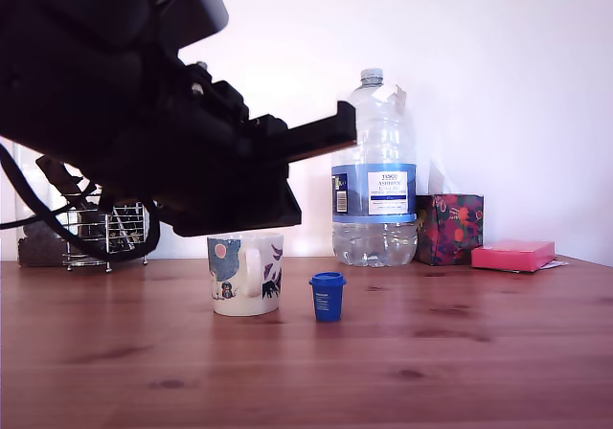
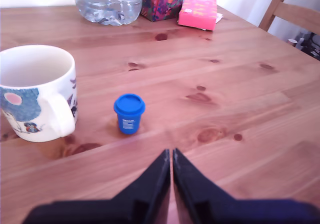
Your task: Pick up the coffee capsules from the table one by one and drop them inside the nearest coffee cup
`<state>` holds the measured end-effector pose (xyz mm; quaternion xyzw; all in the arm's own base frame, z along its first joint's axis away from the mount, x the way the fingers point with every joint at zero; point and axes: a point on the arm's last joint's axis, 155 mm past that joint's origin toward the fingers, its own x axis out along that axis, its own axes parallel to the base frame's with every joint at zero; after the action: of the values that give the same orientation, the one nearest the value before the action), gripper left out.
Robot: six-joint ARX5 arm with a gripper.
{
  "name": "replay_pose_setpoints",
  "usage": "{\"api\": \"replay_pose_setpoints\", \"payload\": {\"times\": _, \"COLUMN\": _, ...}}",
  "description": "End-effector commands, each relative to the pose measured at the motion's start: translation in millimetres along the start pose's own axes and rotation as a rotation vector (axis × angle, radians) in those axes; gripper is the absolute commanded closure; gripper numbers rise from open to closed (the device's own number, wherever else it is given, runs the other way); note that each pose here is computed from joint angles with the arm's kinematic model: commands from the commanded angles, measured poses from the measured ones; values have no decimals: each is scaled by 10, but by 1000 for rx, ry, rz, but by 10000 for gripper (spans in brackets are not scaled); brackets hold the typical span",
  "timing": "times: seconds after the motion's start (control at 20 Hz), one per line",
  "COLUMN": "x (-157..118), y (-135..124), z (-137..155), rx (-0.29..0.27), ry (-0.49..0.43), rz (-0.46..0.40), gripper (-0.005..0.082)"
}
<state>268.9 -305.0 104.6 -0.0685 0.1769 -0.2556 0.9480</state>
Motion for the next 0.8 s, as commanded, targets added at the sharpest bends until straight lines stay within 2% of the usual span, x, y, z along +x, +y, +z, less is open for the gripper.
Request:
{"api": "replay_pose_setpoints", "payload": {"times": 0.0, "x": 61, "y": -24, "z": -56, "rx": -17, "ry": 8, "rz": 3, "gripper": 789}}
{"api": "replay_pose_setpoints", "payload": {"times": 0.15, "x": 145, "y": -51, "z": -123, "rx": -54, "ry": 26, "rz": 6, "gripper": 776}}
{"api": "replay_pose_setpoints", "payload": {"times": 0.2, "x": 150, "y": -61, "z": -131, "rx": -73, "ry": 29, "rz": 2, "gripper": 739}}
{"api": "replay_pose_setpoints", "payload": {"times": 0.25, "x": 166, "y": -65, "z": -140, "rx": -87, "ry": 31, "rz": 4, "gripper": 627}}
{"api": "replay_pose_setpoints", "payload": {"times": 0.35, "x": 199, "y": -103, "z": -83, "rx": -99, "ry": 17, "rz": 0, "gripper": 303}}
{"api": "replay_pose_setpoints", "payload": {"times": 0.4, "x": 219, "y": -109, "z": -26, "rx": -104, "ry": 2, "rz": 8, "gripper": 173}}
{"api": "replay_pose_setpoints", "payload": {"times": 0.45, "x": 242, "y": -109, "z": 3, "rx": -105, "ry": -8, "rz": 20, "gripper": 128}}
{"api": "replay_pose_setpoints", "payload": {"times": 0.6, "x": 313, "y": -97, "z": -19, "rx": -134, "ry": -27, "rz": 57, "gripper": 126}}
{"api": "replay_pose_setpoints", "payload": {"times": 0.75, "x": 392, "y": 27, "z": -120, "rx": -116, "ry": -34, "rz": 135, "gripper": 126}}
